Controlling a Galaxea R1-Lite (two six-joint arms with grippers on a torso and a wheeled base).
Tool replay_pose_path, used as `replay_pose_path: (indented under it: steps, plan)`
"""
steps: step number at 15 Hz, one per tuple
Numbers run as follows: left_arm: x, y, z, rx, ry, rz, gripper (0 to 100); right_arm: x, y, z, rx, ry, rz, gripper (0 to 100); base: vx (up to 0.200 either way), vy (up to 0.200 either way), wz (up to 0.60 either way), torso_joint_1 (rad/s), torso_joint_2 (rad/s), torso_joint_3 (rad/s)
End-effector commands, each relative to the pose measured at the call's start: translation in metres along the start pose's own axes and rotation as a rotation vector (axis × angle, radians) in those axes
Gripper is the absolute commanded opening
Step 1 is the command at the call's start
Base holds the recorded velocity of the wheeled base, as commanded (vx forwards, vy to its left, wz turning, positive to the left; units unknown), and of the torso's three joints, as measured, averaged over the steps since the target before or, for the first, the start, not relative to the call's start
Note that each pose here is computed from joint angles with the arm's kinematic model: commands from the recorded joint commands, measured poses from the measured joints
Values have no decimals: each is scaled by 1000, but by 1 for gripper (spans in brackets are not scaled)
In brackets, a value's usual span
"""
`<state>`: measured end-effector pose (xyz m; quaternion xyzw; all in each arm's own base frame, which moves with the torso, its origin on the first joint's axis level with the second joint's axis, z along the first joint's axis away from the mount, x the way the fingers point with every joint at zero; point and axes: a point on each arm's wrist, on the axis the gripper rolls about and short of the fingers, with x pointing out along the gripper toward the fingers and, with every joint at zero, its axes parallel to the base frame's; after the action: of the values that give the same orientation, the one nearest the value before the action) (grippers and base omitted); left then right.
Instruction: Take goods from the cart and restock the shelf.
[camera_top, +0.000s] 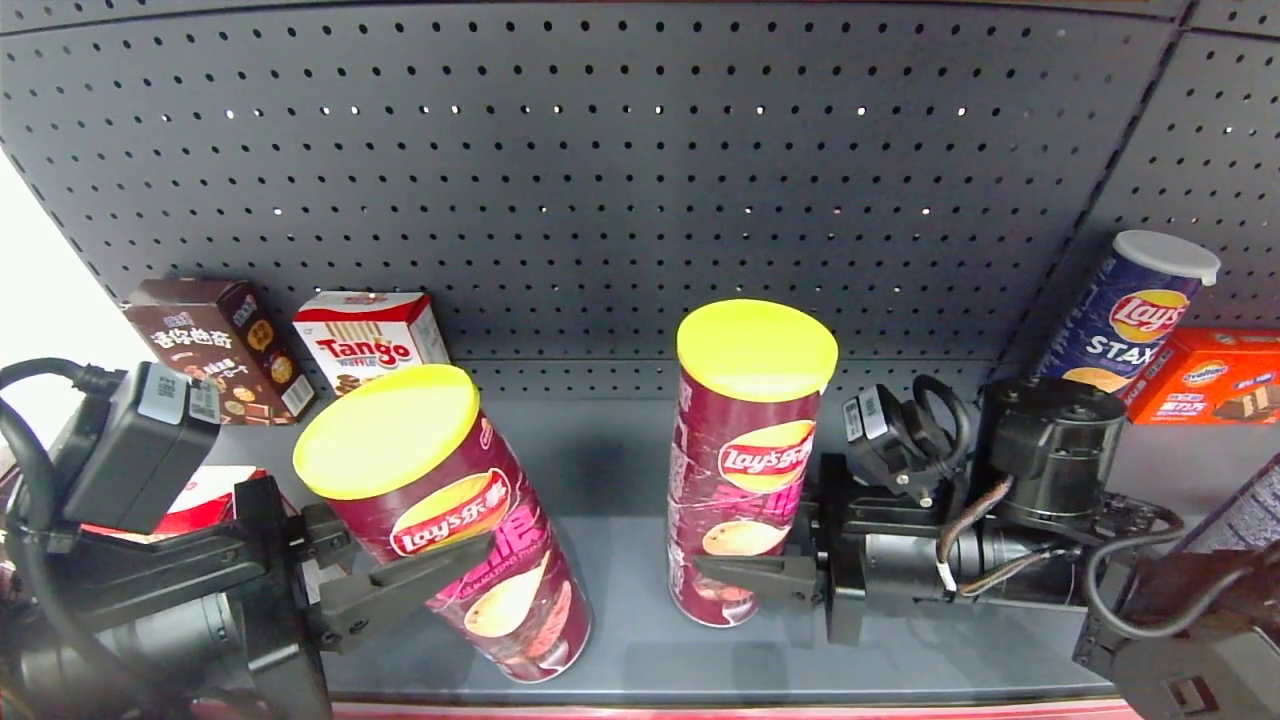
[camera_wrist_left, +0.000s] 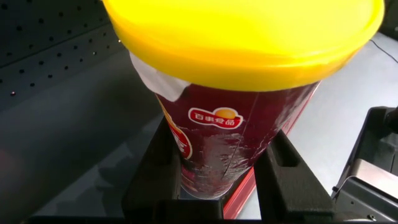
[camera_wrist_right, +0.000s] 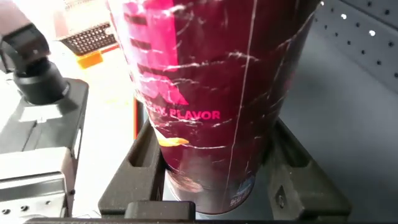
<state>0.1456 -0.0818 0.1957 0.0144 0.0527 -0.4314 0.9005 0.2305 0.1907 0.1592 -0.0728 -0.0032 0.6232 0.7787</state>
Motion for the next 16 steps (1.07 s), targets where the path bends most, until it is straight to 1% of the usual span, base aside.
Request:
replay_pose_path:
  steps: [1, 3, 4, 5, 8, 10, 11, 16]
  plan:
    - [0, 0, 0, 0, -1, 1, 0, -2, 11, 2, -10, -1, -3, 0, 0, 0, 0, 0, 0, 0]
    - [0, 0, 0, 1, -2, 1, 0, -2, 14, 2, -11, 0, -1, 0, 0, 0, 0, 0, 0, 0]
    - [0, 0, 0, -2, -2, 1, 0, -2, 16, -1, -5, 9, -1, 0, 0, 0, 0, 0, 0, 0]
    - [0, 0, 0, -14, -3, 1, 0, -3, 18, -3, -3, 16, -9, 0, 0, 0, 0, 0, 0, 0]
    - [0, 0, 1, -16, -5, 1, 0, -4, 21, -13, -16, 33, -13, 0, 0, 0, 0, 0, 0, 0]
    - [0, 0, 1, -16, -5, 2, 0, -5, 21, -16, -8, 45, -15, 0, 0, 0, 0, 0, 0, 0]
    - [0, 0, 1, -16, -5, 2, 0, -6, 18, -23, 4, 62, -27, 0, 0, 0, 0, 0, 0, 0]
    - [0, 0, 1, -16, -5, 2, 0, -3, 12, -32, 12, 71, -38, 0, 0, 0, 0, 0, 0, 0]
